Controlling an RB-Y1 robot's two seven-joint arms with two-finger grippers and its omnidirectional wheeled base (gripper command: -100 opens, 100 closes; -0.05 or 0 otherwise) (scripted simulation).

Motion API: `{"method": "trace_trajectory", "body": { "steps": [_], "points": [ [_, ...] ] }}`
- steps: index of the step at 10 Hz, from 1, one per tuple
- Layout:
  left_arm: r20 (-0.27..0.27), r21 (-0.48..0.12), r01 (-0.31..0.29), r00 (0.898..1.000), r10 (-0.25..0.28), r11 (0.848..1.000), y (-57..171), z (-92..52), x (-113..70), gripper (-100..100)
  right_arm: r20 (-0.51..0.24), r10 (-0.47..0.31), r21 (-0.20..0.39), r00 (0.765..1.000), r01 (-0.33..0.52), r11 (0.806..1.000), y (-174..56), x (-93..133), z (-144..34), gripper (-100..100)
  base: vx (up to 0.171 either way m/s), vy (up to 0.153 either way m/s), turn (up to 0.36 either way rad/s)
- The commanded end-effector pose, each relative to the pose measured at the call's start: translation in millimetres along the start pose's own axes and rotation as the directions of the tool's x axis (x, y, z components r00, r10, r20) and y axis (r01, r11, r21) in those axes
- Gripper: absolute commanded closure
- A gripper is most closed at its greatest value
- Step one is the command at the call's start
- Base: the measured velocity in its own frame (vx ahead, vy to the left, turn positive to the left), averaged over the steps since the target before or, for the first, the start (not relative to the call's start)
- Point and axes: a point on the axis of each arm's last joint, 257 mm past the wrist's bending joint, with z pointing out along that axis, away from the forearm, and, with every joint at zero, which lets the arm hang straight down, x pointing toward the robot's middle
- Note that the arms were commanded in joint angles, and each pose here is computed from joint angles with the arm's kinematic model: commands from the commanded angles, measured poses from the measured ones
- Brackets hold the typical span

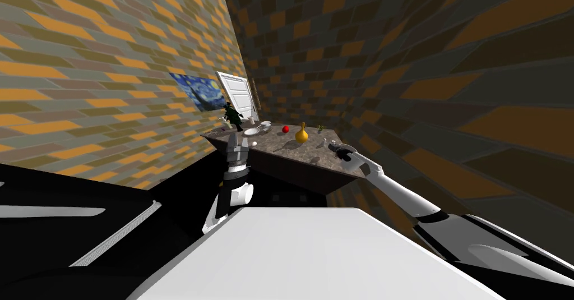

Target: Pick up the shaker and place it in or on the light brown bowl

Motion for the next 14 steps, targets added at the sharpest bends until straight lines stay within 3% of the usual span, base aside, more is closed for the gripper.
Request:
{"method": "trace_trajectory", "body": {
  "steps": [1, 7, 14],
  "points": [
    [0.000, 0.000, 0.000, 1.000, 0.000, 1.000, 0.0, 0.0, 0.0, 0, 0.025, -0.011, -0.001, 1.000, 0.011, 1.000, -0.8, -6.6, 2.8, 100, -0.001, -0.010, -0.041],
    [0.000, 0.000, 0.000, 1.000, 0.000, 1.000, 0.0, 0.0, 0.0, 0, 0.197, -0.049, -0.014, 0.979, 0.053, 0.998, 3.5, -58.6, 12.9, 100, 0.001, -0.017, -0.121],
    [0.000, 0.000, 0.000, 1.000, 0.000, 1.000, 0.0, 0.0, 0.0, 0, 0.300, -0.097, -0.032, 0.949, 0.111, 0.993, 21.3, -80.2, 17.8, 100, 0.003, -0.020, -0.101]
  ]
}}
